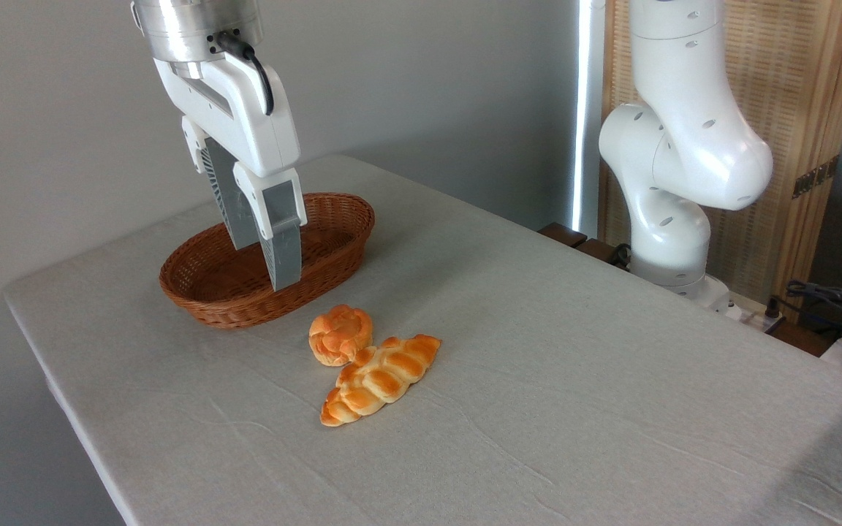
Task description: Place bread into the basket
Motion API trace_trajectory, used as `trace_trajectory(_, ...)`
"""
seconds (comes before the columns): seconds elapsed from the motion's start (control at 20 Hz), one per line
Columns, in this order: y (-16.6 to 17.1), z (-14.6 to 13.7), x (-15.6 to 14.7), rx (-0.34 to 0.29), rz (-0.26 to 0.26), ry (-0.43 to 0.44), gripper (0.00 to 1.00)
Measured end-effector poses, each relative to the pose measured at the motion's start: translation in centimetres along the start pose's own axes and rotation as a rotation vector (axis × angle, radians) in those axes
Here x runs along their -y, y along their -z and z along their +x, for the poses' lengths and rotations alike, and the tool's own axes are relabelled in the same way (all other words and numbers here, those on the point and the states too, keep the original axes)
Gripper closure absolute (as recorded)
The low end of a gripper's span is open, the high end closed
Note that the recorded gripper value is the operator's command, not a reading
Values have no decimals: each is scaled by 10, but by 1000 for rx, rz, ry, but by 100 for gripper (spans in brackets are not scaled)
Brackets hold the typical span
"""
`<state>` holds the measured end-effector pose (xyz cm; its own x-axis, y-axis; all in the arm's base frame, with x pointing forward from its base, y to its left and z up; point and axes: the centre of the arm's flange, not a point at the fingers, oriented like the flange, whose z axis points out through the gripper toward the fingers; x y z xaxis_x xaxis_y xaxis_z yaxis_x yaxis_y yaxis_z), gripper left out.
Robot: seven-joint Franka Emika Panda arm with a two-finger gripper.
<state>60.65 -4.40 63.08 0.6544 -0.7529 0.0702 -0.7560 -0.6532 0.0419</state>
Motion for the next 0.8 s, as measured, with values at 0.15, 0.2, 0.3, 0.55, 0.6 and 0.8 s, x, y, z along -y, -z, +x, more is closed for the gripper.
trace_trajectory(0.15,-3,-1,-1,15,-14,0,0)
trace_trajectory(0.2,-3,-1,-2,19,-19,0,0)
trace_trajectory(0.3,-4,-2,-2,22,-22,-1,0)
trace_trajectory(0.55,-5,-2,-3,27,-26,-1,0)
trace_trajectory(0.6,-5,-2,-3,27,-27,-1,0)
trace_trajectory(0.8,-5,-2,-3,27,-27,-1,0)
